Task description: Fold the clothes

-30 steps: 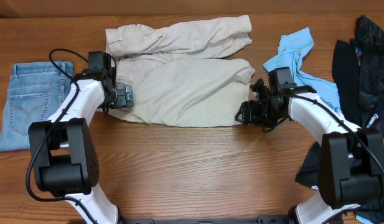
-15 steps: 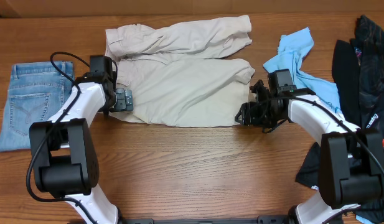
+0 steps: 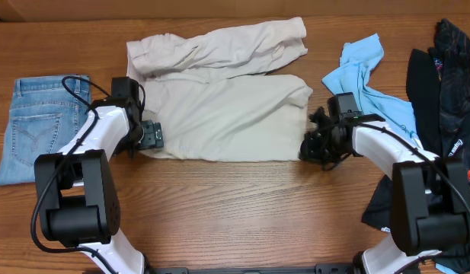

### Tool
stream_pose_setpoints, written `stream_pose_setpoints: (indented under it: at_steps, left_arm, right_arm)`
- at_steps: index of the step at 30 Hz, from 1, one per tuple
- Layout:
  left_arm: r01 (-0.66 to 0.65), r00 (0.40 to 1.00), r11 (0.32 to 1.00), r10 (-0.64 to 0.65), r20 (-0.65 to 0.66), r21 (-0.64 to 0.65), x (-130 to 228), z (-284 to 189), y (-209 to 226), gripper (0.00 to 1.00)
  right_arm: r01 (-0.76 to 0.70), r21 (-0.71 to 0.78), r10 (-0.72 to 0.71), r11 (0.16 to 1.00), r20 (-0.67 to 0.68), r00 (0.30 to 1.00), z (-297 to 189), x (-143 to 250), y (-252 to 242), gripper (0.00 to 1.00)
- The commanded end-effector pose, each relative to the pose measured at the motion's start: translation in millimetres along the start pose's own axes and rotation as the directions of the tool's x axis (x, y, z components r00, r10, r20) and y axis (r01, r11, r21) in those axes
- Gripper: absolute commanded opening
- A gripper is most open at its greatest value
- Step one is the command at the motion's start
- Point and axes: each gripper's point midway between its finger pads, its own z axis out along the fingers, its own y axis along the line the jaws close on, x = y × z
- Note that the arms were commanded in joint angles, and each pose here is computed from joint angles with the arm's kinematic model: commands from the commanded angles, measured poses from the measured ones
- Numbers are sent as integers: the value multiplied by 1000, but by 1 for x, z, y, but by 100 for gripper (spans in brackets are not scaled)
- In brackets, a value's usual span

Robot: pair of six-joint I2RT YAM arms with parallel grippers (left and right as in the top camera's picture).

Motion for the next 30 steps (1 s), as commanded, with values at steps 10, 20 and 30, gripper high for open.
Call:
stream_pose_setpoints:
  at_steps: [10,20,30]
  left_arm:
    - [105,917,993,-121,-380,-62,98,-5,7,4]
    - [79,934,984,-129,-334,-159,98,-23,28,4]
    - [218,976,963,-220,5,-160,50,-71,43,100]
  right_arm:
    - [-393,482,386,783,120,915,-94,57,-86,4]
    - [-422,468,401,777,148,904,-113,78,-80,4]
    - [-427,294,287,855,419,862,-153,35,-58,41]
